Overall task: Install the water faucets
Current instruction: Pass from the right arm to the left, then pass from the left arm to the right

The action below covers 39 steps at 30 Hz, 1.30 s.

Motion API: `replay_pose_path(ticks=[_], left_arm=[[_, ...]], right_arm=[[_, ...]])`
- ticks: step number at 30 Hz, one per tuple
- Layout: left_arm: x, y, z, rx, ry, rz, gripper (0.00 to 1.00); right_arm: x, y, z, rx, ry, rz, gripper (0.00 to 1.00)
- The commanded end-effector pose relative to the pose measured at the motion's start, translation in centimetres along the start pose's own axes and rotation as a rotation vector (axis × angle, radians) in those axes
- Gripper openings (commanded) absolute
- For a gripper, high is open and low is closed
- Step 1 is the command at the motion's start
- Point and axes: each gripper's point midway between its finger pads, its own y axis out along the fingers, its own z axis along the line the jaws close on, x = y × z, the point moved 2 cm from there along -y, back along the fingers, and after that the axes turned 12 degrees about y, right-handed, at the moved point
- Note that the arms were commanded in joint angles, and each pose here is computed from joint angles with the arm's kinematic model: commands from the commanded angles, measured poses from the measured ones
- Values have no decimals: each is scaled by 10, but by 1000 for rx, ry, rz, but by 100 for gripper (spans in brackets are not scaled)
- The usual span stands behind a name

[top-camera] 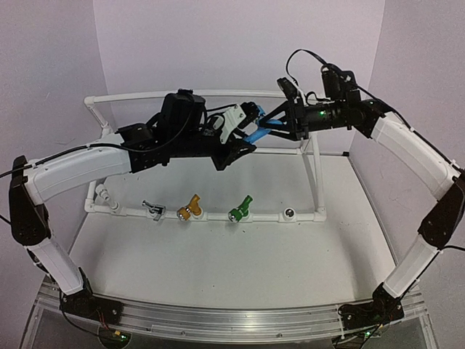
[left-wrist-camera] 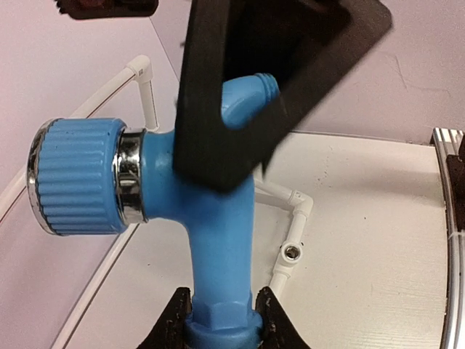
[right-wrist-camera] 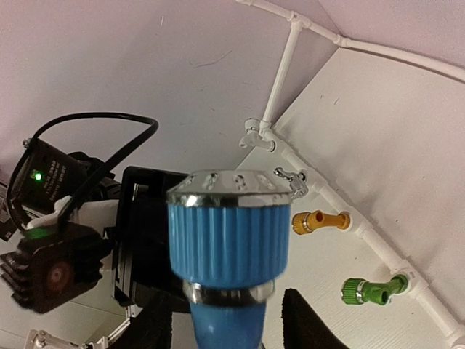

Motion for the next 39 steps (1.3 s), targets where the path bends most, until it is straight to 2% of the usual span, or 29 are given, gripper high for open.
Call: replay_pose_path(ticks=[1,4,9,14,25,33,36,39], left_arm=[[19,-34,8,32,87,-69,3],[12,-36,-6,-37,169,-56,0],[5,-35,-15,-82,229,-44,0],[3,-30,-19,-102,240,-48,0],[6,-16,-32,-133,293,-66,0],[11,-11,-38,-140,328,-78,0],[14,-9,-40,-140,339,-81,0],[15,-7,-41,-133,346,-76,0]], right_arm=[[-9,-27,6,-7,-65,22,48],[-33,-25,-8,-29,-26,134,47],[-64,-25,-19,-46,-74,312,48],[-79,-16,-8,-19,-86,366,50],[-66,1,-6,21,-7,350,43],[-66,3,-9,15,22,348,32],[-67,4,-12,6,28,347,31],[-68,4,-13,6,41,340,23]])
